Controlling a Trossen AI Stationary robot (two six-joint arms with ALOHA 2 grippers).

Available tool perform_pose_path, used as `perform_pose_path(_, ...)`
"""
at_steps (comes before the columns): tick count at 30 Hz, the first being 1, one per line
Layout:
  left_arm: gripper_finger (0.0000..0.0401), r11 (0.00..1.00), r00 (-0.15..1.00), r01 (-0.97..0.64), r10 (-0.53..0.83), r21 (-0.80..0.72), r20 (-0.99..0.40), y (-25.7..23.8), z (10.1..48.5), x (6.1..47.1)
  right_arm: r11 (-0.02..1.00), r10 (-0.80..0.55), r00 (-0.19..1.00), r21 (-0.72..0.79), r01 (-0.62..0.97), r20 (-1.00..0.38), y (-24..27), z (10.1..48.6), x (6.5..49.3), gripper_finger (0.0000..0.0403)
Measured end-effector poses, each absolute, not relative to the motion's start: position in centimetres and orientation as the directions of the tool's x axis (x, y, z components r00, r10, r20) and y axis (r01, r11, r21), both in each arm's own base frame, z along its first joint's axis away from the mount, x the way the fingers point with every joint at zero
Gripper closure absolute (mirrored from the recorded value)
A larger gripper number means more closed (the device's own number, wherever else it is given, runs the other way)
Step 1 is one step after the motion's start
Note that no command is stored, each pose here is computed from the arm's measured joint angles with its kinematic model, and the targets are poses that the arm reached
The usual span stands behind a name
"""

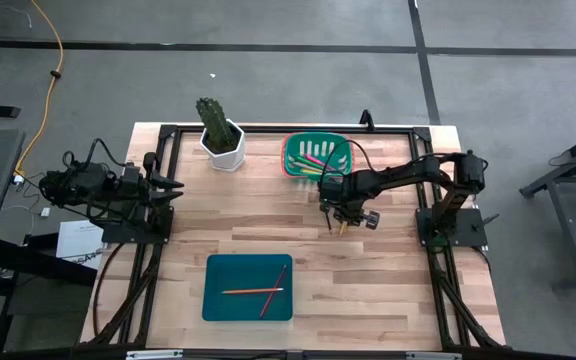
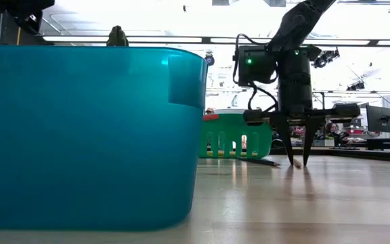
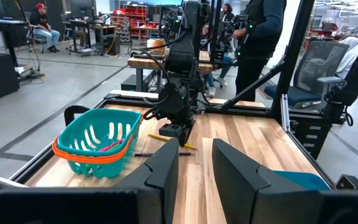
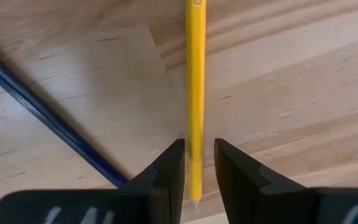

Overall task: Sort pens & pencils
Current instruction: Put the yellow pencil into the blue bin

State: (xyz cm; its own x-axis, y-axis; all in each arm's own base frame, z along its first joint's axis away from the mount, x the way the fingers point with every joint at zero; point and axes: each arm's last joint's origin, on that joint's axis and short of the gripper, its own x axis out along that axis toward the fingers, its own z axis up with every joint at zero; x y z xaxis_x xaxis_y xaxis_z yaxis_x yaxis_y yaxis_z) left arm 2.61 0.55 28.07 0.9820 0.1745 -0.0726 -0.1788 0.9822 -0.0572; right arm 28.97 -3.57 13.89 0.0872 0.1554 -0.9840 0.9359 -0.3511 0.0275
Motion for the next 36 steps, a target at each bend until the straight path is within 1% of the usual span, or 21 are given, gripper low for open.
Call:
perform_pose_path(13,0.0316,0.982,0.982,-0.179,0.175,-0.057,-0.073,0.55,28.07,2.61,-0.348,0.170,0.082,0.019,0.937,-0.982,-3.59,13.38,29.23,0.0326)
perform_pose_path(16,0.0316,0.982,0.982,-0.179,0.175,-0.057,-0.073,0.55,28.07,2.61,-0.346,0.170,0.083,0.019,0.938,-0.982,-3.59,13.36,29.23,0.0337)
perform_pose_path(25,0.0316,0.981,0.981,-0.186,0.182,-0.056,-0.073,0.57,28.07,2.61,-0.344,0.171,0.083,0.020,0.939,-0.982,-3.57,13.29,29.24,0.0388)
perform_pose_path(36,0.0316,0.981,0.981,-0.186,0.182,-0.052,-0.072,0.57,28.08,2.61,-0.307,0.167,0.069,0.014,0.952,-0.984,-3.61,13.90,29.63,0.0395)
